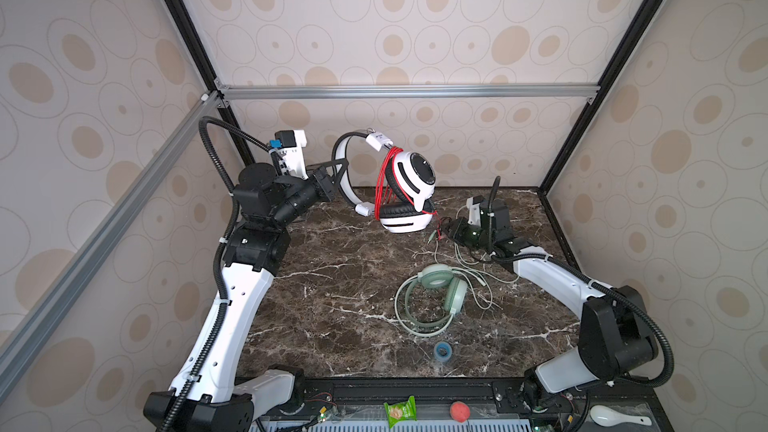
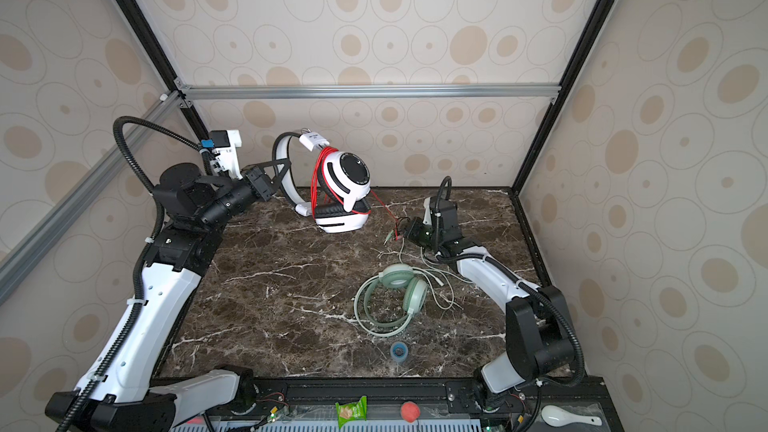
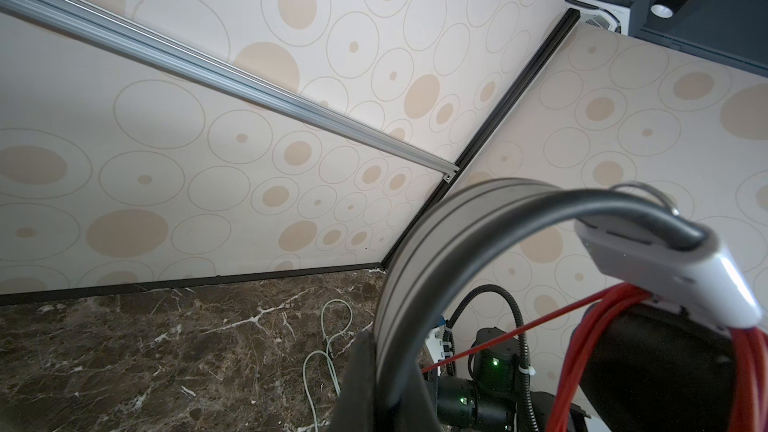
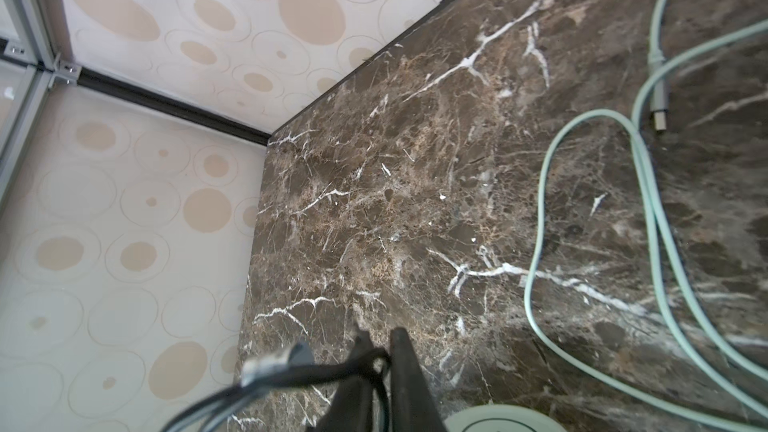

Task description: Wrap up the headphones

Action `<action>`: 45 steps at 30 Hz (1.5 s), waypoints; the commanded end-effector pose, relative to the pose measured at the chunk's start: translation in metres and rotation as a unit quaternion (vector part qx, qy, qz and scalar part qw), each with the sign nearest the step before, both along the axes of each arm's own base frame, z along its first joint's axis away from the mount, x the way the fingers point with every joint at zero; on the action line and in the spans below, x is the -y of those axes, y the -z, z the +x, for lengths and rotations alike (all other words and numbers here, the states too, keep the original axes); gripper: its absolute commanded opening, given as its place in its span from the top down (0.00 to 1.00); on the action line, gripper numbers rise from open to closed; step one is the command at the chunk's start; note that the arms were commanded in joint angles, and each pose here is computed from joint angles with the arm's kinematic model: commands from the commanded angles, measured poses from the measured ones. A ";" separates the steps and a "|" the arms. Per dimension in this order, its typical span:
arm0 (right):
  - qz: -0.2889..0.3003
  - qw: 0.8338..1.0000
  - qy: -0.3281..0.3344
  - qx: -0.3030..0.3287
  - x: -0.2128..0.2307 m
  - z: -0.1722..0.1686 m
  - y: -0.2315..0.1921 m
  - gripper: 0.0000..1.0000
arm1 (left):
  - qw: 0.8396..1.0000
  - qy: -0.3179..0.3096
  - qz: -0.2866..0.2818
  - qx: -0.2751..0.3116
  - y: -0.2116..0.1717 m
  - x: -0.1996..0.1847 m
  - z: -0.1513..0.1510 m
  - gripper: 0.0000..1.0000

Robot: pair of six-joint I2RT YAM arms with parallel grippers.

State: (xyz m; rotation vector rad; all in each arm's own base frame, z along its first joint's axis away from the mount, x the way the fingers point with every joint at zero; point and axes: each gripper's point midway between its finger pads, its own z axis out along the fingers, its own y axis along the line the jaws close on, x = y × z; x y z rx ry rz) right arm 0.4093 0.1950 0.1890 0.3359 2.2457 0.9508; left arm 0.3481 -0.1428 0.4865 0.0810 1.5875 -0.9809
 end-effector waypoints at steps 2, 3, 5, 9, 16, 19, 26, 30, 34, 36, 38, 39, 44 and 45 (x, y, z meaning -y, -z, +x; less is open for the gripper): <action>-0.036 0.995 0.054 -0.078 0.028 -0.010 0.039 0.78 | 0.989 0.020 -0.060 0.133 -0.089 -0.009 -0.047 1.00; -0.036 0.995 0.057 -0.078 0.029 -0.010 0.039 0.75 | 0.989 0.022 -0.061 0.136 -0.091 -0.009 -0.047 1.00; -0.036 0.995 0.067 -0.071 0.033 -0.008 0.040 0.70 | 0.988 0.028 -0.060 0.139 -0.094 -0.008 -0.047 1.00; -0.049 0.995 0.066 -0.062 0.038 -0.007 0.040 0.73 | 0.988 0.030 -0.057 0.138 -0.096 -0.008 -0.046 1.00; -0.052 0.998 0.028 -0.038 0.030 -0.008 0.039 0.80 | 0.988 0.033 -0.058 0.138 -0.098 -0.009 -0.042 1.00; -0.045 0.999 -0.028 0.007 0.011 -0.010 0.019 0.70 | 0.989 0.031 -0.057 0.135 -0.097 -0.011 -0.039 1.00; 0.008 0.954 -0.208 0.214 -0.055 -0.042 -0.072 0.54 | 0.989 0.024 -0.060 0.133 -0.098 -0.015 -0.036 1.00; 0.039 0.917 -0.286 0.274 -0.084 -0.067 -0.115 0.45 | 0.989 0.021 -0.064 0.130 -0.097 -0.016 -0.033 1.00; 0.050 0.888 -0.351 0.294 -0.112 -0.087 -0.135 0.42 | 0.988 0.026 -0.076 0.129 -0.096 -0.015 -0.028 1.00; 0.046 0.880 -0.365 0.300 -0.121 -0.091 -0.139 0.42 | 0.989 0.028 -0.079 0.126 -0.095 -0.014 -0.024 1.00; 0.014 0.881 -0.365 0.300 -0.126 -0.090 -0.134 0.41 | 0.988 0.032 -0.084 0.126 -0.095 -0.014 -0.022 1.00; 0.001 0.880 -0.364 0.306 -0.128 -0.087 -0.131 0.41 | 0.988 0.035 -0.087 0.126 -0.095 -0.013 -0.021 1.00; -0.048 0.879 -0.369 0.297 -0.133 -0.072 -0.116 0.43 | 0.987 0.034 -0.092 0.127 -0.095 -0.013 -0.018 1.00; -0.064 0.878 -0.373 0.295 -0.134 -0.070 -0.110 0.43 | 0.987 0.033 -0.093 0.127 -0.096 -0.014 -0.017 1.00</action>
